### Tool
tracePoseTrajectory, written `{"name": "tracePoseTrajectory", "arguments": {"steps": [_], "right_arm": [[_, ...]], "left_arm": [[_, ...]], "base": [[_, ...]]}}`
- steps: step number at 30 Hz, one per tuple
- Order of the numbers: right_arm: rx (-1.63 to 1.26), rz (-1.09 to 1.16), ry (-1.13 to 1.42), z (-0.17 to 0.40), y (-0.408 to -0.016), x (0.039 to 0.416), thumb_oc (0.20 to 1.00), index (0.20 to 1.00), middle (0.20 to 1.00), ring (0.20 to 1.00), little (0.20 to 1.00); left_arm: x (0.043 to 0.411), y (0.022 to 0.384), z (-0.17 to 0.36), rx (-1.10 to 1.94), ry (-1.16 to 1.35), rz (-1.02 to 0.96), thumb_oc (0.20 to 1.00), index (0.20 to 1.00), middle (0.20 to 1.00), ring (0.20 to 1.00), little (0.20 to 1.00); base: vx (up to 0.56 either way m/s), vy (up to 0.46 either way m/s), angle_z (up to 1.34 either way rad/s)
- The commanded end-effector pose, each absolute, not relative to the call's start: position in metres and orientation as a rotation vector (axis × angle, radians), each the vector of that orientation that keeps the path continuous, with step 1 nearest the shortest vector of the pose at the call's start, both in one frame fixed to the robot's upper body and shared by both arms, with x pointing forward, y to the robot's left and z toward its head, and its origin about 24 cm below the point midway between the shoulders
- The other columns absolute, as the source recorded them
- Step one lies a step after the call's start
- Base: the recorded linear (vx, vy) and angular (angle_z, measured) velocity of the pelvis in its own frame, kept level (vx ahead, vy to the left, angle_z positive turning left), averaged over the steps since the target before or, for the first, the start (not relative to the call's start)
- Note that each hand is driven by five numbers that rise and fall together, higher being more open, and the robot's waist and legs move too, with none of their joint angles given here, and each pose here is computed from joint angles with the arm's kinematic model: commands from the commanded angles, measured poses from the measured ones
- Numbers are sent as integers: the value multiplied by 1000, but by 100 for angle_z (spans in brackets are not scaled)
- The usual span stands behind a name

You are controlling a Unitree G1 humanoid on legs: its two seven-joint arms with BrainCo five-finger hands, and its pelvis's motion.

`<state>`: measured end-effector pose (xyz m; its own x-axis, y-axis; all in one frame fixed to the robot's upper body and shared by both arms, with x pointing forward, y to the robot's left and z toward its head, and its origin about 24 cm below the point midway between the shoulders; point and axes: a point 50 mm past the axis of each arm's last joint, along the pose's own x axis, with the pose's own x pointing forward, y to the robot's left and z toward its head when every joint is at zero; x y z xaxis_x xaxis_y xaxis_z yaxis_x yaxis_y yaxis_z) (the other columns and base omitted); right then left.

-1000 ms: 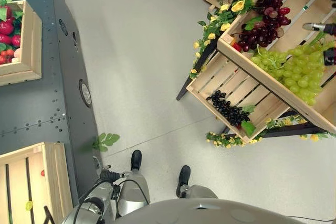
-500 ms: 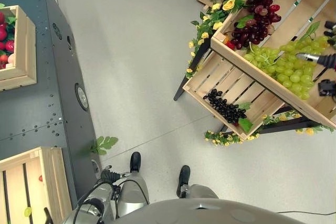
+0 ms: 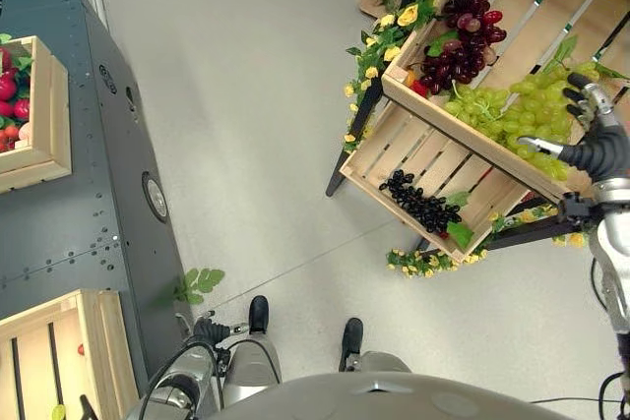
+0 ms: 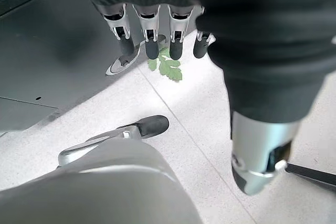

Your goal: Pick up the fruits from the basket on one side to the basket on the other side

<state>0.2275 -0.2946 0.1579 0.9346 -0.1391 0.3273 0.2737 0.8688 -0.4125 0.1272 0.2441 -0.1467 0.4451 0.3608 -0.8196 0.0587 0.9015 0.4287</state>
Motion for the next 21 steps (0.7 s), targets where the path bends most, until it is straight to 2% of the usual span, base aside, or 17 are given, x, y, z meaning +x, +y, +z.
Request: {"name": "tracePoseTrajectory", "arguments": {"steps": [1, 15, 21], "right_arm": [[-502, -151, -462, 185, -278, 220, 1000, 1000, 1000, 1000, 1000], [-326, 96, -190, 105, -231, 208, 1000, 1000, 1000, 1000, 1000], [-265, 107, -32, 65, -221, 206, 1000, 1000, 1000, 1000, 1000]], "left_arm": [[134, 241, -147, 455, 1107, 181, 1000, 1000, 1000, 1000, 1000], [127, 247, -148, 464, 1126, 204, 1000, 1000, 1000, 1000, 1000], [127, 249, -147, 477, 1120, 228, 1000, 1000, 1000, 1000, 1000]], "base": [[0, 0, 0], [-9, 22, -3], [-20, 43, -7]]}}
